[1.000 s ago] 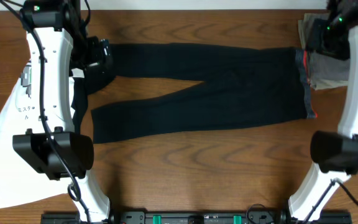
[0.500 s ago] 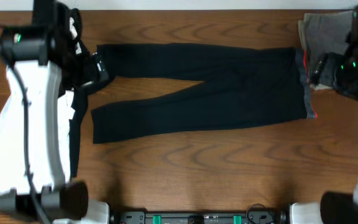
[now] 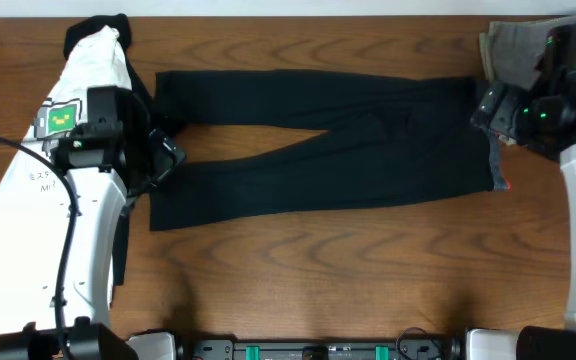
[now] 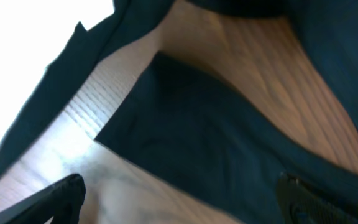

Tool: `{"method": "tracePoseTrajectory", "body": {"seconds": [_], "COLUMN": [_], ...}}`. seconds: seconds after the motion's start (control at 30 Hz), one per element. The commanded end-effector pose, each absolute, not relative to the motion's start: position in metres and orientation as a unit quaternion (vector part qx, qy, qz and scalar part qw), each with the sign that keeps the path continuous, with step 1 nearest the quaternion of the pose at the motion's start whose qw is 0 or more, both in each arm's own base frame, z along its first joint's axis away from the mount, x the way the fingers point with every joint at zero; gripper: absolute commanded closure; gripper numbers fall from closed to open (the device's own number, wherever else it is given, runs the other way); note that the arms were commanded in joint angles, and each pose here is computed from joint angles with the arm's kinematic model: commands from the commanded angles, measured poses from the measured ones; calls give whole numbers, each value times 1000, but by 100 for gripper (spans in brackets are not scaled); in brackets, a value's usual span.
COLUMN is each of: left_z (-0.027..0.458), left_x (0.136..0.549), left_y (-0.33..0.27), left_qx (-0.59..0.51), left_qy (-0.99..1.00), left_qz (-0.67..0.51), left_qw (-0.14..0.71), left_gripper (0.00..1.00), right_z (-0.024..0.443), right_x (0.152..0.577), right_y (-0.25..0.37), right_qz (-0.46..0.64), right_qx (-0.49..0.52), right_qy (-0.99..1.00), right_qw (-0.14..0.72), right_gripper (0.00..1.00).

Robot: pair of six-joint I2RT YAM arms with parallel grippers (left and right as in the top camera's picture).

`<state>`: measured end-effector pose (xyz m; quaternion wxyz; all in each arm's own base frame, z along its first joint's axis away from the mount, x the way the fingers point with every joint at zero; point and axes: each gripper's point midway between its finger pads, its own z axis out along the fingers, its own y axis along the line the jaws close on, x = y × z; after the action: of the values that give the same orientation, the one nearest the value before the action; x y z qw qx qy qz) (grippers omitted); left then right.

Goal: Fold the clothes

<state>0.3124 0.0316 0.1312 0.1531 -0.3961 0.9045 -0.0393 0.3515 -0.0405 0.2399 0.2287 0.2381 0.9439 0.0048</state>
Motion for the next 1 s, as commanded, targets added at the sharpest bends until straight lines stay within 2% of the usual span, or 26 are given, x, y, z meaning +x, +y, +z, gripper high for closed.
{"method": "tracePoseTrajectory", "body": {"seconds": [0.0,0.13,0.27,0.57,0.93,0.97], "left_z": [105,78,58,25,5,2], "left_x": [306,286,265,254,261,260], "left_y": [36,35,33,31,47,48], "left_qx": [-494,-559,-618,-656,-657,-657], "left_qy": [857,821,782,751,745,745], "left_qz": [-49,-43,-32,-37,-15,-9], "left_qw": [138,103,71,72,116,114], "left_gripper": [2,2,2,2,0,4], "right_z": [208,170,138,97,89,89], "right_x": [347,328,305,297,297,297], "right_y": [-40,-57,-74,-80,-80,-80], "right_qz": [18,-4,-30,-32,-31,-31], "right_qx": [276,386,460,475,474,474], "right_qy": [940,909,879,872,872,872], "right_qw": [199,159,124,117,121,120], "right_gripper": [11,21,22,27,28,28]}}
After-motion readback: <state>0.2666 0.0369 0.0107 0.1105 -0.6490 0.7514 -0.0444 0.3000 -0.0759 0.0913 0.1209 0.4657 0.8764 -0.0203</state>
